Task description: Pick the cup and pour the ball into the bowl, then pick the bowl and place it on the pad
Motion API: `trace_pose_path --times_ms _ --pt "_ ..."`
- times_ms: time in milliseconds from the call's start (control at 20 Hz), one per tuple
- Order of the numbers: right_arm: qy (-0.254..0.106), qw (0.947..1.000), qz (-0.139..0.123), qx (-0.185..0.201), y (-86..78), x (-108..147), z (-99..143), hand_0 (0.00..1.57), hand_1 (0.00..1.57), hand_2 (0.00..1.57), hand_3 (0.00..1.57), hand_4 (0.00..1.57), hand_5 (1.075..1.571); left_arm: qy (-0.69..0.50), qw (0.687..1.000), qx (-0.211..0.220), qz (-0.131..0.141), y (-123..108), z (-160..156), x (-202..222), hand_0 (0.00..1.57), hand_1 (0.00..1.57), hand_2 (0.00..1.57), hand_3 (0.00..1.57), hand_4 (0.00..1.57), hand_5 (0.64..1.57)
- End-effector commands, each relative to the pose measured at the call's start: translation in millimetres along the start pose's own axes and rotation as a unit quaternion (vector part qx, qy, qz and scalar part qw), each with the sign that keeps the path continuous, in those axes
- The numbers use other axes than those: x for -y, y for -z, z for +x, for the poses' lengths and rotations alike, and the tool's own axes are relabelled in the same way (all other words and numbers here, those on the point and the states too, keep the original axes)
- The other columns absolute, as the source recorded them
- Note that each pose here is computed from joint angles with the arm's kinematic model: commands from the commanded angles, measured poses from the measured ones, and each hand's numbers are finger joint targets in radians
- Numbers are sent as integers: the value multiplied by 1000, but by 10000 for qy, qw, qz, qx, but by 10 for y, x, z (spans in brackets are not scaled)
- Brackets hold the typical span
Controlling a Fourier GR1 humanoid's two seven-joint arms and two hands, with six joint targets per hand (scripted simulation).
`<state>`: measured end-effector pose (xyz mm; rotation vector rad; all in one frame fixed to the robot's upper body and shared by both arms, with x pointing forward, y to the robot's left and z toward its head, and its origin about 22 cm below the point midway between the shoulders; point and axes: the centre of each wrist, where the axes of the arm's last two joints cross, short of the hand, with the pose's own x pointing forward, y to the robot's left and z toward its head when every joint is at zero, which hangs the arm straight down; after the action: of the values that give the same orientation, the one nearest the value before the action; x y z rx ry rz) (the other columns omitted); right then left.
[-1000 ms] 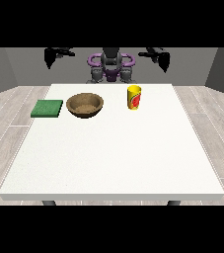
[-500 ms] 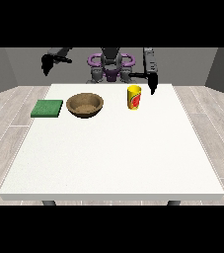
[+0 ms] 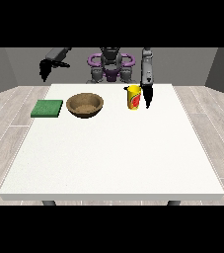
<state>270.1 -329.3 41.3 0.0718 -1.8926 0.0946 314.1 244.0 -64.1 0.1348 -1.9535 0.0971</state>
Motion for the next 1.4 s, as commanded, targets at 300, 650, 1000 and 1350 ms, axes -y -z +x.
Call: trace_pose_path --times_ms 300,650,1000,1350 --pt "5 9998 209 3 -39 46 -91 0 0 0 0 0 1571 109 9999 85 45 -79 -302 -59 0 0 0 0 0 1524" --pt "-115 9987 262 425 218 213 143 0 0 0 0 0 1570 1491 9872 549 128 -65 -300 238 1286 1286 1571 1571 1403 1268" --pt "-121 9998 110 -88 147 517 170 0 0 0 0 0 1570 1874 9820 221 101 -306 -360 310 1327 1327 1571 1571 1500 1245" --pt "-35 9947 -266 -992 -129 525 -215 0 0 0 0 0 1569 3862 9211 -48 -501 596 160 -608 1436 1436 1571 1571 1571 1321"
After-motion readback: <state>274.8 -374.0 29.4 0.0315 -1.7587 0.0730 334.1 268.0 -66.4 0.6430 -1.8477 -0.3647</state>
